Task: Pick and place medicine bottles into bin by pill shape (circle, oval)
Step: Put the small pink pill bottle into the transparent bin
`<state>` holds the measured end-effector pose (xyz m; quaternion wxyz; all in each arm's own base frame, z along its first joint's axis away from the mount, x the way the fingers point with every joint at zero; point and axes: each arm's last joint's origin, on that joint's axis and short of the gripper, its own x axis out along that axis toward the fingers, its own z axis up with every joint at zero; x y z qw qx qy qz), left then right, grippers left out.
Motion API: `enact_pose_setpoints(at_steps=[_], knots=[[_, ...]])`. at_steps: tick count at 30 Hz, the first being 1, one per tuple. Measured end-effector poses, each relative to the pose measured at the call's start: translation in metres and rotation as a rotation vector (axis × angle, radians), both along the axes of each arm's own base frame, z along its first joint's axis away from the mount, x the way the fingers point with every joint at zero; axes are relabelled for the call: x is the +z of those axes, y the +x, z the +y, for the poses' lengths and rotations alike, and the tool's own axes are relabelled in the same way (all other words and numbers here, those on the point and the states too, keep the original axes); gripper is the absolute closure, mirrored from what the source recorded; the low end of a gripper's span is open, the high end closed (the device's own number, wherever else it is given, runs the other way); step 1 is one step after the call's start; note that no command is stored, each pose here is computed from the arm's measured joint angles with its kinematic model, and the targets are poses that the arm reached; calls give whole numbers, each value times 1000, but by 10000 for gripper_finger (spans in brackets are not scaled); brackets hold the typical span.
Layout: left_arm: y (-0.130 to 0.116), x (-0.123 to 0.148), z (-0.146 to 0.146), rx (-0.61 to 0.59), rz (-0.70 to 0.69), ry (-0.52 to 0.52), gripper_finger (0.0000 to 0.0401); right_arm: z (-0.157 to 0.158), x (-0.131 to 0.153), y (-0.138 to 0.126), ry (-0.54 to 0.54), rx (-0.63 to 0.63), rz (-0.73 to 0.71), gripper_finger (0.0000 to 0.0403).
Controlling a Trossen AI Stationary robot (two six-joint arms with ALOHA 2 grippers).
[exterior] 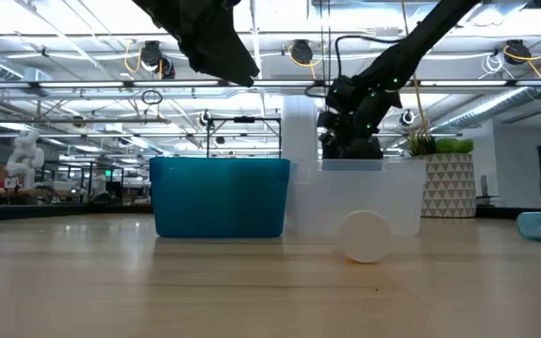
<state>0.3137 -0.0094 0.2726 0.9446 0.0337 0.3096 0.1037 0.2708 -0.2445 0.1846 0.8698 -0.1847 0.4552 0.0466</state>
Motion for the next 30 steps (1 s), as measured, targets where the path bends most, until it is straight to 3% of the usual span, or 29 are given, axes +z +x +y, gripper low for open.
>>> enact_pose_setpoints(at_steps=[16, 30], knots=[[0, 0, 0, -16, 5, 23, 130, -11, -50, 11, 14, 49, 63, 194], [0, 0, 0, -16, 6, 23, 130, -9, -56, 11, 77, -33, 100, 286]])
